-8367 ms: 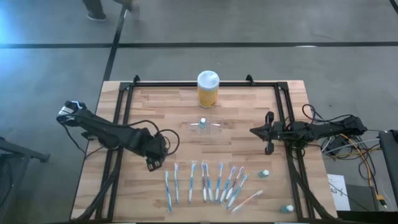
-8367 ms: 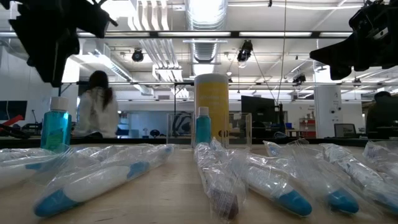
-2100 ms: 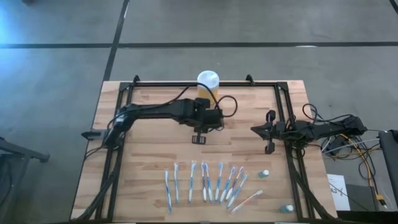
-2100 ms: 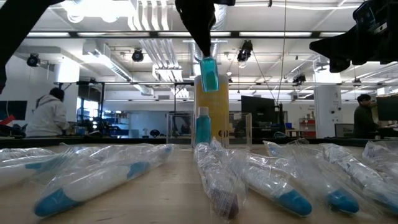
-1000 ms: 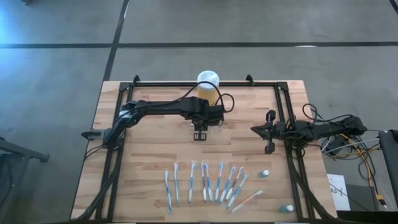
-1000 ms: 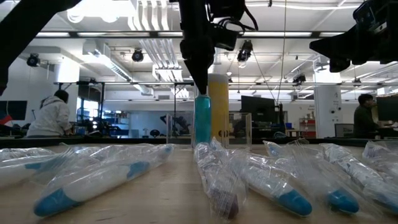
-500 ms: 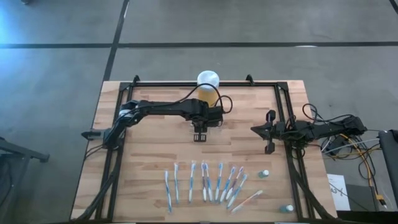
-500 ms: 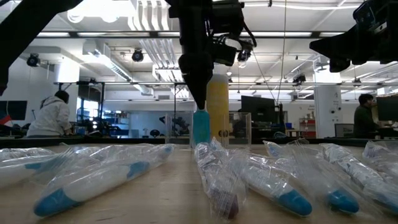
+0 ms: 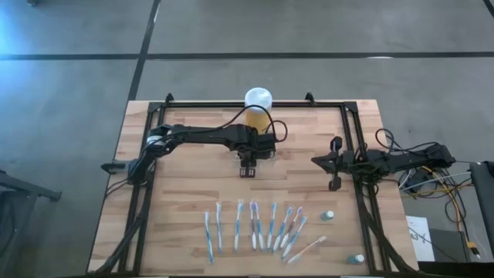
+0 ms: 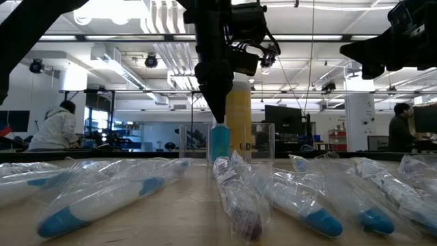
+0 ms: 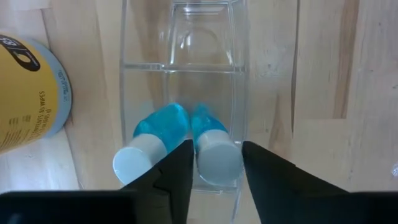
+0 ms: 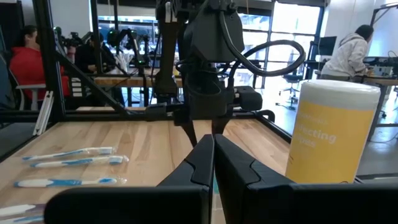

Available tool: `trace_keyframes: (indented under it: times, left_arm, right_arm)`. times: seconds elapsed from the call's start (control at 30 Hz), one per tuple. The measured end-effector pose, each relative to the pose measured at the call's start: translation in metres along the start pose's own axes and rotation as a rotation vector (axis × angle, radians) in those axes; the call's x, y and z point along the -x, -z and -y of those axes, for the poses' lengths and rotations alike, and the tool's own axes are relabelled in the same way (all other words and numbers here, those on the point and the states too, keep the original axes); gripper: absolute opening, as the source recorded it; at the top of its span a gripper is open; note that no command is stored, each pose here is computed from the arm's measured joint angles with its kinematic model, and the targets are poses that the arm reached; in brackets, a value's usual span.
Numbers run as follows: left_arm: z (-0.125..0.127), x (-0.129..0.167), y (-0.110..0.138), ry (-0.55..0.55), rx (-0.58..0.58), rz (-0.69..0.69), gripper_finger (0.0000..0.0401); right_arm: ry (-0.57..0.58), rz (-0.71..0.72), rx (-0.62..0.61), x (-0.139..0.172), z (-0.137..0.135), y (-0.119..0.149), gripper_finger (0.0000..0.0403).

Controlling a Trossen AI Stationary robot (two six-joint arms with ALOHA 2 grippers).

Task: Pick & Place toothbrushing station
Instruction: Put the blue mouthwash into the middle of the transparent organizer, then adjust the transparent organizer

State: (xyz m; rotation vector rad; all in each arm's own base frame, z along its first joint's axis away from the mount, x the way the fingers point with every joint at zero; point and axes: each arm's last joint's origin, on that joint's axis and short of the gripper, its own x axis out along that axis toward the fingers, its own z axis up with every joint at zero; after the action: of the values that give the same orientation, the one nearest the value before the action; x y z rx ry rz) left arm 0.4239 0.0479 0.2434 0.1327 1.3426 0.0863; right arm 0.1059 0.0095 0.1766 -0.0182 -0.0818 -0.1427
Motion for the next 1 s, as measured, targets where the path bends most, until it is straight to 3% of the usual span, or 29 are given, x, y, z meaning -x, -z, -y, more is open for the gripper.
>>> trace_keyframes:
  times: [0.43, 0.67, 0.83, 1.0]
  left_arm:
    - [-0.003, 0.021, -0.004, -0.001, 0.004, 0.005, 0.0162]
    - [-0.004, 0.051, 0.003, -0.002, 0.020, 0.019, 0.0160]
    - [-0.001, 0.090, 0.026, -0.055, 0.094, 0.161, 0.0133]
    - [0.009, 0.086, 0.072, -0.150, 0.224, 0.339, 0.0070]
  right_arm:
    - [0.000, 0.000, 0.005, 0.000, 0.000, 0.000, 0.0008]
    - [0.000, -0.005, 0.007, 0.000, 0.000, 0.000, 0.0008]
    - [-0.006, -0.031, -0.039, -0.001, -0.001, 0.003, 0.0008]
    - [-0.021, -0.107, -0.083, -0.004, -0.002, 0.011, 0.0008]
